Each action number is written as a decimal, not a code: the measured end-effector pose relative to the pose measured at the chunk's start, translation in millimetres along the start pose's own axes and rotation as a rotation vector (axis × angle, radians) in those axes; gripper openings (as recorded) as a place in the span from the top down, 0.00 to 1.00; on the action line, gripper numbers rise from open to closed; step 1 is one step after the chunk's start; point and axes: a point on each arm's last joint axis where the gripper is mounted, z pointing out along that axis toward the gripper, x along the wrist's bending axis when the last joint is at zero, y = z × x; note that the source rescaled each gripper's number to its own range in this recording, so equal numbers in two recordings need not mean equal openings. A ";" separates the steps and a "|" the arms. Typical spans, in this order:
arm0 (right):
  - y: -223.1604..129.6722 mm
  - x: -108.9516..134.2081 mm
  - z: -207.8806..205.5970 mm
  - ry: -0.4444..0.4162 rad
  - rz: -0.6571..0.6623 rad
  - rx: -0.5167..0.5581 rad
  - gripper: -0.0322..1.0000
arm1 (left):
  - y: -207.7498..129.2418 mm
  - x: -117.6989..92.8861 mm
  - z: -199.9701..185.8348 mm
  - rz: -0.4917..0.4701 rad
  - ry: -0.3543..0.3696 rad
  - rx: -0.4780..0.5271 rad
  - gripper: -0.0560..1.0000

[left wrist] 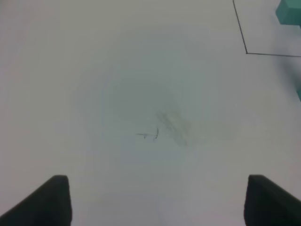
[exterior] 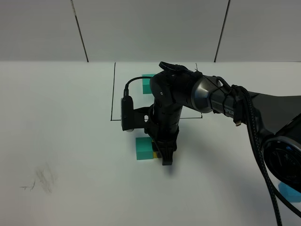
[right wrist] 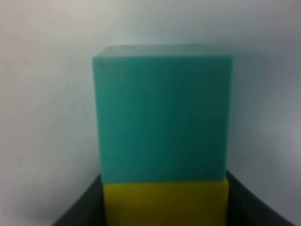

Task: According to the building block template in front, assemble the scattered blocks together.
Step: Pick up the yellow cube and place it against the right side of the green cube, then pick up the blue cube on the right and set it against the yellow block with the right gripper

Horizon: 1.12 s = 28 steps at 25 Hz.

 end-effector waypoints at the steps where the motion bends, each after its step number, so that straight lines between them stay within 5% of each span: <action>1: -0.1 0.1 0.0 0.001 0.013 0.001 0.70 | 0.0 0.0 0.0 0.000 0.000 0.000 0.34; 7: -1.4 0.5 0.0 0.005 0.051 0.016 0.67 | 0.0 0.0 0.0 0.000 0.000 0.000 0.34; 13: -5.5 -1.3 -21.8 -0.045 0.166 0.043 0.19 | 0.0 0.0 0.0 0.000 0.000 0.000 0.34; 16: -10.2 -2.6 -55.9 -0.114 0.286 0.056 0.05 | 0.0 0.0 0.0 0.000 0.000 0.000 0.34; 23: -62.5 -7.5 -114.9 -0.314 0.791 0.012 0.04 | 0.0 0.0 0.0 0.000 0.000 0.000 0.34; 28: -133.6 31.0 -135.9 -0.357 1.053 -0.007 0.06 | 0.0 0.0 0.0 0.000 0.000 0.000 0.34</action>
